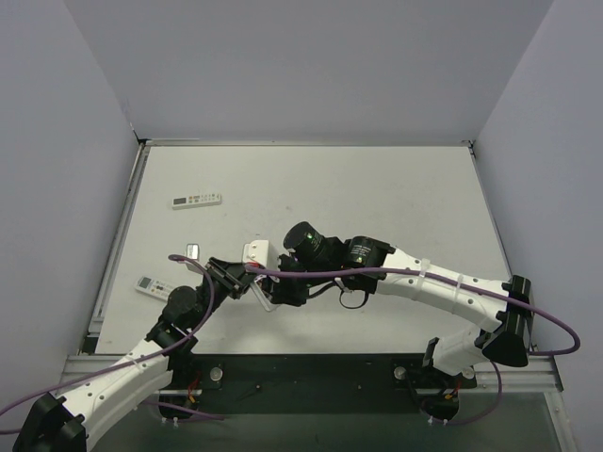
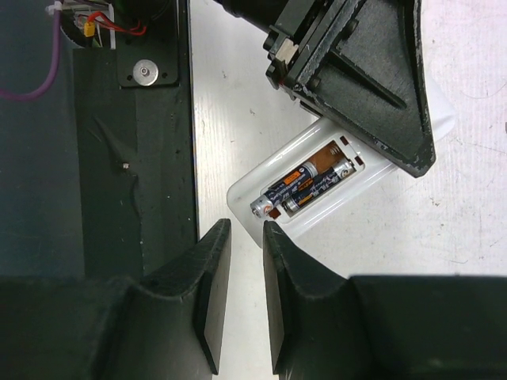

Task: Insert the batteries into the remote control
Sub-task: Load the battery into the remote control.

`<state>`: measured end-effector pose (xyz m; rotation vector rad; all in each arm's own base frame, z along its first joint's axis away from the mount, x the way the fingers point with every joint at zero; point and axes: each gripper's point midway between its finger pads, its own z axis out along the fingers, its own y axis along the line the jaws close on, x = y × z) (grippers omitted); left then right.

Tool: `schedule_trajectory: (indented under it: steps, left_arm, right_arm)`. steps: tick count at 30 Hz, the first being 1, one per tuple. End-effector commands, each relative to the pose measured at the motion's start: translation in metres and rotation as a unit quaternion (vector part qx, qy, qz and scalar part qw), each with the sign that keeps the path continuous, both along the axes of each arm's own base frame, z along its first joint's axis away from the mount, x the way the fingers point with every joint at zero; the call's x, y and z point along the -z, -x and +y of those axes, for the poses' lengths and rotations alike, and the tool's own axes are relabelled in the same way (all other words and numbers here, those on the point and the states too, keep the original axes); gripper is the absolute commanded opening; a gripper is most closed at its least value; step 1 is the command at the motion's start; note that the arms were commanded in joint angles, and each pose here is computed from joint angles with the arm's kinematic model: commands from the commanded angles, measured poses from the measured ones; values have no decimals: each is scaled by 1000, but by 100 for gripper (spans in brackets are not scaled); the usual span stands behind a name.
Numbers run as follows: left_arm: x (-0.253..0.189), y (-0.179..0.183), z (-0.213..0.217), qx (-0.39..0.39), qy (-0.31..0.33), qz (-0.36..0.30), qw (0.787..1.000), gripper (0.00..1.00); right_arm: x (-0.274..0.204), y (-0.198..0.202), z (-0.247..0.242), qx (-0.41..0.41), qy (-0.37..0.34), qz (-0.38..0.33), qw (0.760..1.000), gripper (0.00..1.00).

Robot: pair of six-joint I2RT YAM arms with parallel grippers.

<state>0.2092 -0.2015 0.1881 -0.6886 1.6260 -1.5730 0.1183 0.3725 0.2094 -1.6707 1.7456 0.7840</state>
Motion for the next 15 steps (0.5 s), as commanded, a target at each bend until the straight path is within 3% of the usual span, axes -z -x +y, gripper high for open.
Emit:
schedule_trajectory:
  steps: [1, 15]
  left_arm:
    - [10, 5, 1, 7, 10, -3, 1000, 0]
    - [5, 8, -3, 20, 19, -5, 1000, 0]
  right_arm:
    - [-5, 0, 8, -17, -16, -11, 1000, 18]
    - [12, -4, 9, -18, 5, -14, 1000, 15]
